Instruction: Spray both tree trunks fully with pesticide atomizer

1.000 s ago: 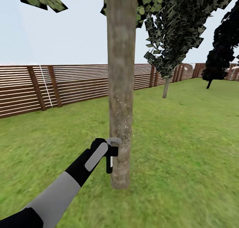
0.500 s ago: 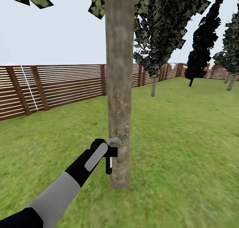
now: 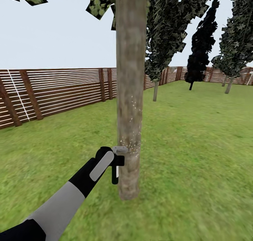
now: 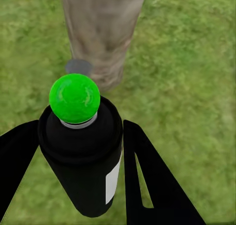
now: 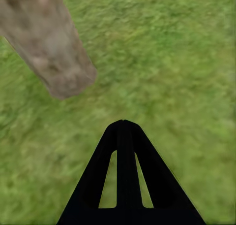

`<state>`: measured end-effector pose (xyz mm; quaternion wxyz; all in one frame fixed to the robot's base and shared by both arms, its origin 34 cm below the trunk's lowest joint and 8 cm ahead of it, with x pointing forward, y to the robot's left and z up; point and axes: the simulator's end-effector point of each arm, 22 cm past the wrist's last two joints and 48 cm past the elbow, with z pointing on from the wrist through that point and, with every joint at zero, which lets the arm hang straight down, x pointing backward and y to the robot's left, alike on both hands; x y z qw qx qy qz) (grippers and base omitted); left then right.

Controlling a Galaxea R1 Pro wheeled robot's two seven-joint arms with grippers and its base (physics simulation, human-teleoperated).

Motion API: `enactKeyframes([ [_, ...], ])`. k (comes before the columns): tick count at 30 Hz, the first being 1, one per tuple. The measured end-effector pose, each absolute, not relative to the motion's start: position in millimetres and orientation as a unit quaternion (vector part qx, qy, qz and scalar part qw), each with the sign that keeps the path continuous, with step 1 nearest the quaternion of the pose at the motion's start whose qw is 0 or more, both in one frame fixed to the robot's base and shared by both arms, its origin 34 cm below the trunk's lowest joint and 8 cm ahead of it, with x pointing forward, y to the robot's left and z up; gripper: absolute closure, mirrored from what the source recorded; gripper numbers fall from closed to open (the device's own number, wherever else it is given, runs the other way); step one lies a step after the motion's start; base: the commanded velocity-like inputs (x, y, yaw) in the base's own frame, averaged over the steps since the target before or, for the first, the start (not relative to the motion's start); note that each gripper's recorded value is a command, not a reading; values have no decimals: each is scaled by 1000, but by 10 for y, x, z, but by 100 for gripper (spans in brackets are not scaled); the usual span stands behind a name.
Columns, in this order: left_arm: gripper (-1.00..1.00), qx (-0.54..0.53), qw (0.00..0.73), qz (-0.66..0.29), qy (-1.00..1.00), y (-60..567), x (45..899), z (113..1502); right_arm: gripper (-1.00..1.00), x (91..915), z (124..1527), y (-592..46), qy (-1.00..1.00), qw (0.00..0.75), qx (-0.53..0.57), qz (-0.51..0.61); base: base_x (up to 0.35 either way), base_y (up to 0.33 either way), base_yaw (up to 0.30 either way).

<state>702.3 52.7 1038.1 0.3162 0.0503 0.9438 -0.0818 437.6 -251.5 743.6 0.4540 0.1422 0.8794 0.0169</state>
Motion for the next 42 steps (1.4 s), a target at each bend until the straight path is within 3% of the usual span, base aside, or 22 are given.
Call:
enactKeyframes([
  [42, 100, 50, 317, -80, 944, 551, 7029, 10381, 100, 4372, 7432, -2514, 879, 454, 144, 17, 0, 350, -192],
])
